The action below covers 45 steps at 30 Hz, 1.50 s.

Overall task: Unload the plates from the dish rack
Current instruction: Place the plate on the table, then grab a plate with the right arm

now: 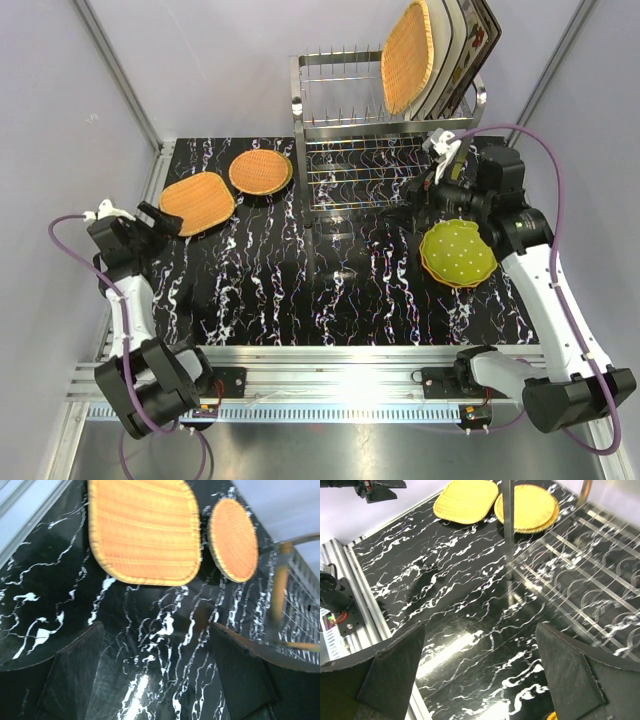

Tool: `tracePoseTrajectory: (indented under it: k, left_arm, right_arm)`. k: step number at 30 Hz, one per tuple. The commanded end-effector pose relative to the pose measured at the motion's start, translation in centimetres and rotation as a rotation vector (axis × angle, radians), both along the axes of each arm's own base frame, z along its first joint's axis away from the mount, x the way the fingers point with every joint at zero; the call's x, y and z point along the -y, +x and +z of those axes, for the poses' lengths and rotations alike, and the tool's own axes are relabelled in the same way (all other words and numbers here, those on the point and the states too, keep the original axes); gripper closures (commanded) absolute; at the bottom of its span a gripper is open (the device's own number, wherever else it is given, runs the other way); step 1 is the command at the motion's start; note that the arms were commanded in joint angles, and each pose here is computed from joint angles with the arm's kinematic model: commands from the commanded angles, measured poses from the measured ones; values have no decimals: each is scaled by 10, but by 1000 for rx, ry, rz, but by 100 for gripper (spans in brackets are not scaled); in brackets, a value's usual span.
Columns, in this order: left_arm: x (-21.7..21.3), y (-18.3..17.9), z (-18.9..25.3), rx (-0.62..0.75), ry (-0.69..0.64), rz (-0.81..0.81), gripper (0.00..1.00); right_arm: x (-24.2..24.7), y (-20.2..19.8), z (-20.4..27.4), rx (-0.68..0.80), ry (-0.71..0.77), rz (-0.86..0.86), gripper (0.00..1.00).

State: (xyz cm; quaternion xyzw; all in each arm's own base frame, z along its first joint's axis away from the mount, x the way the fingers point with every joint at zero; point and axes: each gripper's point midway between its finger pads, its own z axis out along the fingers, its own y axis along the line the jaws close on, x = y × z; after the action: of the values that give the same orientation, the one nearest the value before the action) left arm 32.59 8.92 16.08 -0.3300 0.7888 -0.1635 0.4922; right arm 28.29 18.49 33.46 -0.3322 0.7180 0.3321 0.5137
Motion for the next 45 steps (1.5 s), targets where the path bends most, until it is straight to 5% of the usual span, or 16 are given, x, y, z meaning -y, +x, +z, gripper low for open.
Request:
tracePoseTrajectory:
  k: [1,18,27,37,45]
  left_arm:
    - [19,1,27,99,9,-75,11]
    - [86,-37,76,172,174,-312,1]
    - [99,-59,72,139,172,-366,1]
    - [102,-64,69,137,172,-373,1]
    - [103,-60,71,153,160,-373,1]
  right_arm:
    - [6,3,28,83,-46,-5,0]
    - [-5,22,154,124,87,-32,0]
    - [5,66,209,80,252,-256,2]
    - [39,111,222,94,329,-560,12]
    - [42,130,216,113,310,-632,11]
